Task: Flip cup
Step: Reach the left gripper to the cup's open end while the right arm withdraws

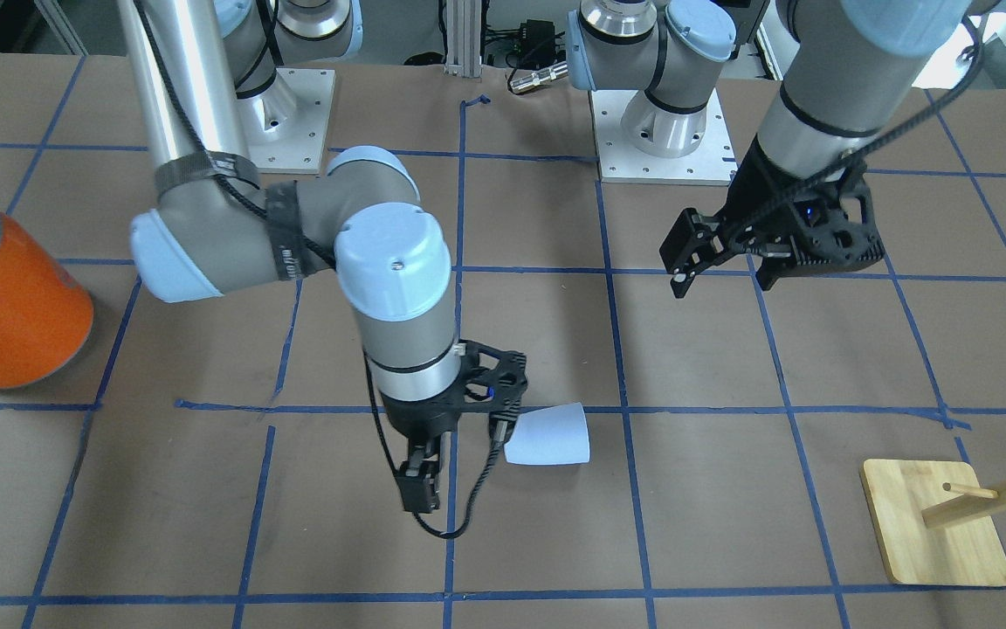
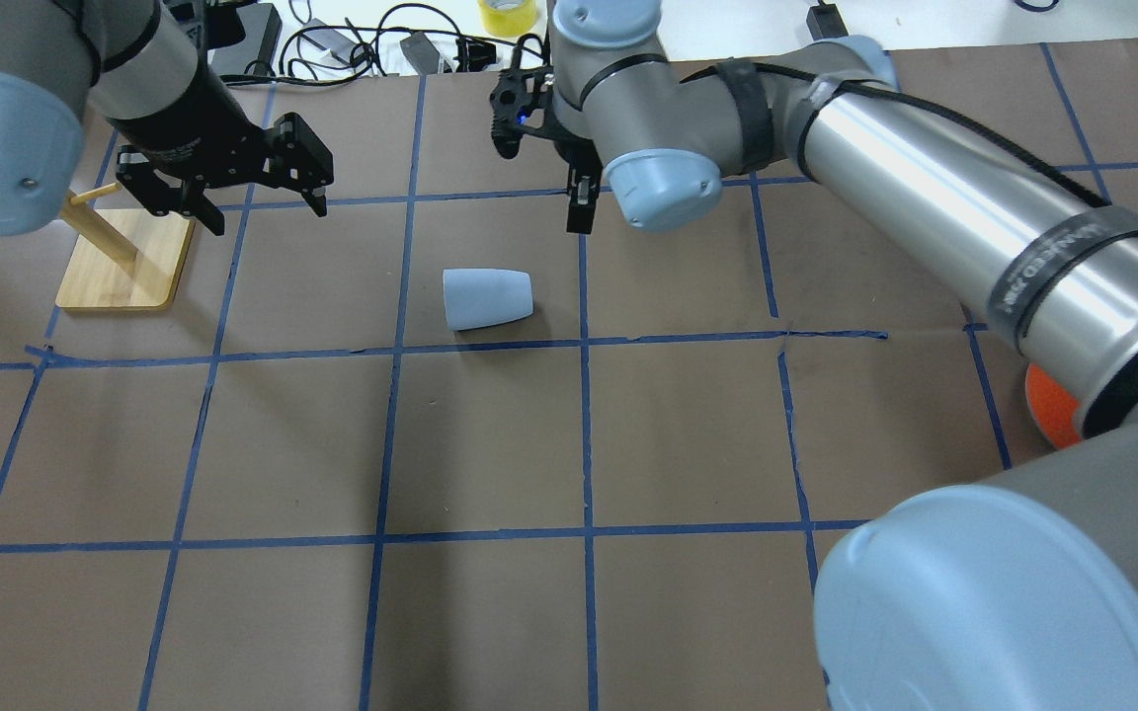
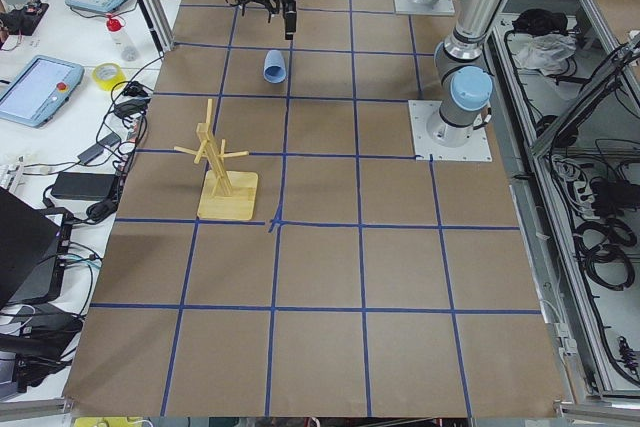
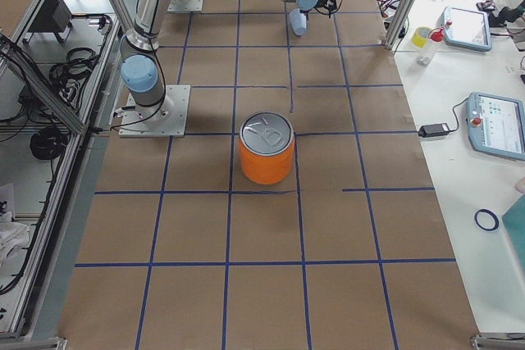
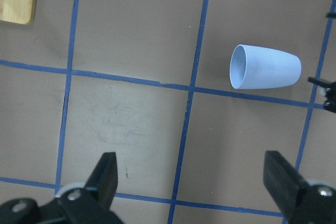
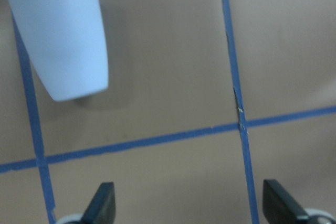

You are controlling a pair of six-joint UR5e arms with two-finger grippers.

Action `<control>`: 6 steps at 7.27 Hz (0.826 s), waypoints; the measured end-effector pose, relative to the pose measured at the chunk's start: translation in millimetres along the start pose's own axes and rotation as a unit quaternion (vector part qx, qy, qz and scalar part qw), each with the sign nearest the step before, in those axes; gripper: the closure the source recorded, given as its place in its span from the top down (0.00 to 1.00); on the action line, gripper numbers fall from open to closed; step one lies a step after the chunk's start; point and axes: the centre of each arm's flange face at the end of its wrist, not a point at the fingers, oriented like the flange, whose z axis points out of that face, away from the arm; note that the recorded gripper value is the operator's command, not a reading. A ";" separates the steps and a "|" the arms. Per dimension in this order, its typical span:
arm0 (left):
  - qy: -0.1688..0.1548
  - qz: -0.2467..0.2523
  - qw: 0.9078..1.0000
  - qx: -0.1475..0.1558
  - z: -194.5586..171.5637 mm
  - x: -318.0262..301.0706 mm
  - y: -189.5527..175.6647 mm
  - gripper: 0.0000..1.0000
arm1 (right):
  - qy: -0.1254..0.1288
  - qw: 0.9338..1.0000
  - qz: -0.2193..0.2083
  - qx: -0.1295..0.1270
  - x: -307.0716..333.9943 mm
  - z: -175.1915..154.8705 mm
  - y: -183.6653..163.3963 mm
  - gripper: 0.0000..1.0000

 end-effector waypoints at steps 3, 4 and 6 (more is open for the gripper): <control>0.083 0.018 0.995 -0.057 80.1 -8.8 -38.4 1.00 | -0.011 0.935 0.353 -0.035 26.7 -2.2 53.5 1.00; 0.136 0.014 0.988 -0.077 110.4 -8.7 -44.7 1.00 | -0.013 0.898 0.438 -0.046 30.7 -3.9 65.1 1.00; 0.231 0.032 0.969 -0.084 170.2 -4.5 -44.4 1.00 | -0.026 0.845 0.529 -0.074 34.8 -8.6 87.5 1.00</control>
